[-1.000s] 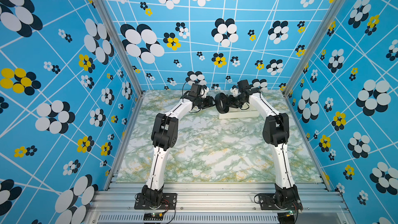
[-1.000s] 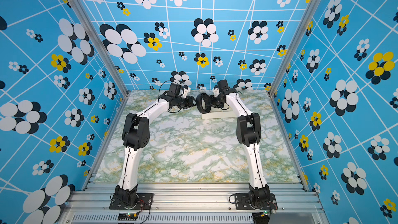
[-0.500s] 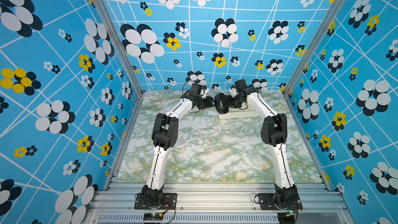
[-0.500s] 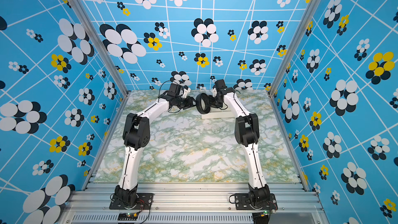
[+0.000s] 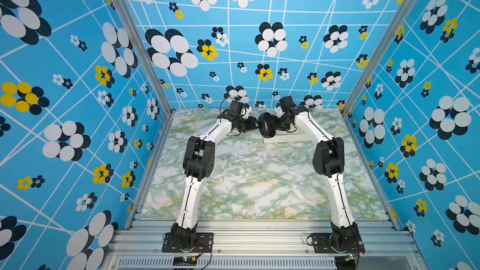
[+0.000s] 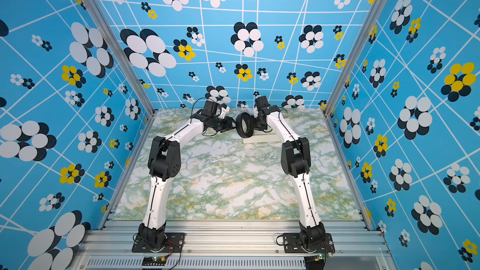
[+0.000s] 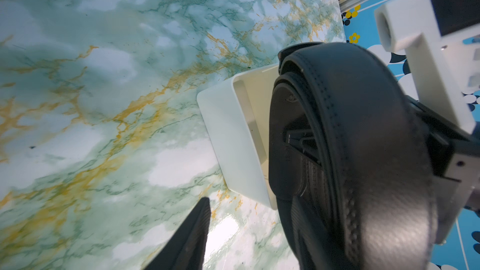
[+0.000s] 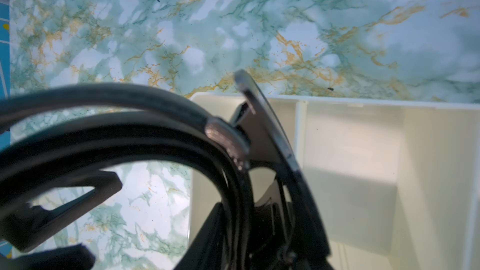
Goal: Place the belts into the storage roll
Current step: Place the belt in the container.
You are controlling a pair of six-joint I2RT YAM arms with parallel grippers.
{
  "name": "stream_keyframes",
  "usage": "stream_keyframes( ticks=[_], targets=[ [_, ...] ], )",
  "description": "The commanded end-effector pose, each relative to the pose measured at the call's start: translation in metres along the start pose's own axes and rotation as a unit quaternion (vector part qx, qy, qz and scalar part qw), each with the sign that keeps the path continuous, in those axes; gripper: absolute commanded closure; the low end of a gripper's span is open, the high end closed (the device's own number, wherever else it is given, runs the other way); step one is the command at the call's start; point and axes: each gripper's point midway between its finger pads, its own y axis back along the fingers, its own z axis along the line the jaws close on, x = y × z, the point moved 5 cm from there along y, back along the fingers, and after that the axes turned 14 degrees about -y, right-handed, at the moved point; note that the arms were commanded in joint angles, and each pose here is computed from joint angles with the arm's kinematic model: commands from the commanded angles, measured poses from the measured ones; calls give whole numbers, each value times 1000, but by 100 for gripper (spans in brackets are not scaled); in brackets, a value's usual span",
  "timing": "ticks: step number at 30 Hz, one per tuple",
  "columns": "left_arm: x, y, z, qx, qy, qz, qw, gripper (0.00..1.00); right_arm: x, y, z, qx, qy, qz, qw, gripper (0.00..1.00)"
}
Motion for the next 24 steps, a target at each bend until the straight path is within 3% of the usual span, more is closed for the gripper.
stream_keyframes(
  ticks=[1,7,14,19,24],
  targets=[
    [-6,-8,-24,47,-35,-6,998,46,47,-29,13,14,26,74,997,47],
    [-5,-8,-23,48,-34,-4,998,47,44,-18,19,15,34,43,998,34],
    [-3,-8,-21,46,-34,-1,998,47,39,-9,19,21,35,19,999,30],
    [2,-12,-17,47,-27,4,999,48,36,-3,19,22,34,2,999,32],
    [2,-14,-18,52,-24,2,998,48,36,-4,19,19,37,-2,999,47]
  ],
)
